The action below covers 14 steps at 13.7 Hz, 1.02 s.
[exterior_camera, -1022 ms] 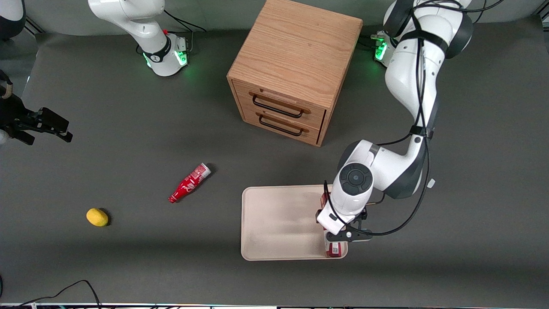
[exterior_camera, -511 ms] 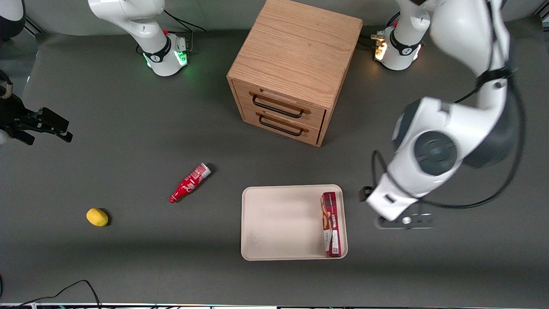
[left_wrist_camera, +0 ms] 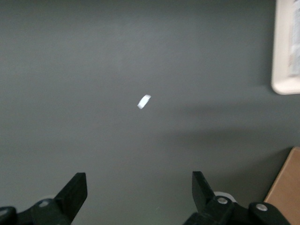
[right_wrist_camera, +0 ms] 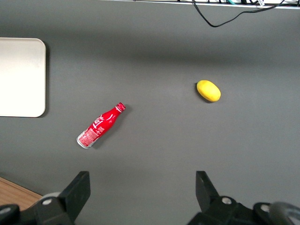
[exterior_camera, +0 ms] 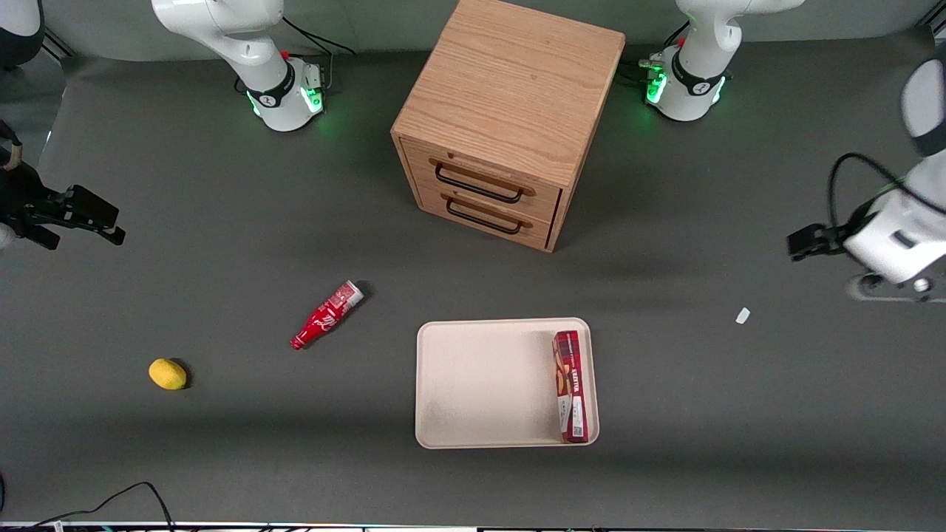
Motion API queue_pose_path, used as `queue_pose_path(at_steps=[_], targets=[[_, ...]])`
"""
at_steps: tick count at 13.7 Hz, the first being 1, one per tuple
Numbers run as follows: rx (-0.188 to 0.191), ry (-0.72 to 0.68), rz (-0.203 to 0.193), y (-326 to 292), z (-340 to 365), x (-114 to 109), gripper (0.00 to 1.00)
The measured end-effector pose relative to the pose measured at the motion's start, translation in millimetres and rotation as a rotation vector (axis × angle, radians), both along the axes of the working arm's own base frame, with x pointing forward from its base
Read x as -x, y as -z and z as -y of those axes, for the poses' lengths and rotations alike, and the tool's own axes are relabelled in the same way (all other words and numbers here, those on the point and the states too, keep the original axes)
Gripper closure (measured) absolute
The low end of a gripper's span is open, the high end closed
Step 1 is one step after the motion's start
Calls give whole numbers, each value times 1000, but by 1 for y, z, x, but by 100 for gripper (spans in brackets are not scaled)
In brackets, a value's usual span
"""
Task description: Place red cookie box on tray
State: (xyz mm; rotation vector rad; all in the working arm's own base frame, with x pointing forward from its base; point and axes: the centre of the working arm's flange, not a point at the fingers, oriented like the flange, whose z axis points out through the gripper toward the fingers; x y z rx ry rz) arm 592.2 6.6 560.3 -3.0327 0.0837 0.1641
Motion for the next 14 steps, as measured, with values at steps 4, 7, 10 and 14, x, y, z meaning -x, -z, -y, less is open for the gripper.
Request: queue_pose_path(at_steps=[4, 7, 10, 14], targets=[[59, -71, -34, -25, -43, 27, 0], [46, -85, -19, -54, -48, 46, 0], [28, -79, -6, -62, -45, 48, 0], [20, -101, -15, -53, -18, 38, 0]])
